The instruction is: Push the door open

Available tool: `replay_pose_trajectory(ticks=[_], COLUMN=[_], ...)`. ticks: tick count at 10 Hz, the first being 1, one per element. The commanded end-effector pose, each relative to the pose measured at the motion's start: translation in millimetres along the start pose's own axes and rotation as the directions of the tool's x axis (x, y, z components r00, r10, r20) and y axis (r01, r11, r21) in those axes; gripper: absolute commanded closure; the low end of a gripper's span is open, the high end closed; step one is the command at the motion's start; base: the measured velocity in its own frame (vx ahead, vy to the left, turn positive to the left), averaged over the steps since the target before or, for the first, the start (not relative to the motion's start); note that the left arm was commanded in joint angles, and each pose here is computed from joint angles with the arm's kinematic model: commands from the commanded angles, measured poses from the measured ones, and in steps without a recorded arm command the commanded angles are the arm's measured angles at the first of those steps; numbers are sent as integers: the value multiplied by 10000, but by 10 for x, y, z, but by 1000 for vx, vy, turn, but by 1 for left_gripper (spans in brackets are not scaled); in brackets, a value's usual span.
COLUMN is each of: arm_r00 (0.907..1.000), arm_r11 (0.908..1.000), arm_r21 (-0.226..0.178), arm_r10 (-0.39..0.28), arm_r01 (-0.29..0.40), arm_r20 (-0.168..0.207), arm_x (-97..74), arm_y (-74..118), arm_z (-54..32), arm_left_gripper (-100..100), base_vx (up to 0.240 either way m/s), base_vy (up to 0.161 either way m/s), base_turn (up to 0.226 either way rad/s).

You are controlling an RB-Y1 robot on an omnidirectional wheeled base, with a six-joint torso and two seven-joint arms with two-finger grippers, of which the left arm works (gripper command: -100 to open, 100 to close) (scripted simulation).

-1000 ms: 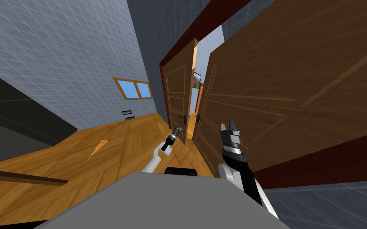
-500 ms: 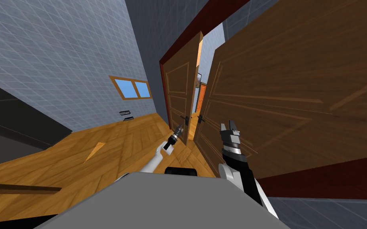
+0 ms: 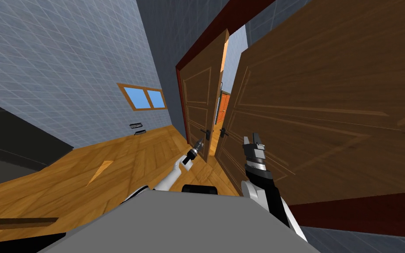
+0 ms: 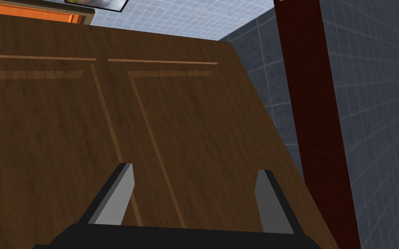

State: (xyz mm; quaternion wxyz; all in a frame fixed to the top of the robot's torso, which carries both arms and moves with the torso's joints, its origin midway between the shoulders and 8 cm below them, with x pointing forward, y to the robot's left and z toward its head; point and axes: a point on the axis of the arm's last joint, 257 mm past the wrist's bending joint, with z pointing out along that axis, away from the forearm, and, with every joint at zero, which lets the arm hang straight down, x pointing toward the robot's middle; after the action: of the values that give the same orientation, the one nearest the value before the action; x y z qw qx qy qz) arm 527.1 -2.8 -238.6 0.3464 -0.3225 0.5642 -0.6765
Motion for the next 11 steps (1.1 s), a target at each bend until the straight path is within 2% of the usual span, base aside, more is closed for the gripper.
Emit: replay_pose_trajectory(ticks=[1,11], arm_r00=[9999,9952], arm_r11=[9999,9930], arm_r21=[-156,-1148], arm_r10=[12,166], arm_r01=[-14,-277], arm_r20=[-141,-965], arm_x=[28,236], arm_y=[69,451], arm_z=[22,174], arm_left_gripper=[-100,-100], base_vx=[91,100], base_vy=[71,92], base_turn=[-31,-28])
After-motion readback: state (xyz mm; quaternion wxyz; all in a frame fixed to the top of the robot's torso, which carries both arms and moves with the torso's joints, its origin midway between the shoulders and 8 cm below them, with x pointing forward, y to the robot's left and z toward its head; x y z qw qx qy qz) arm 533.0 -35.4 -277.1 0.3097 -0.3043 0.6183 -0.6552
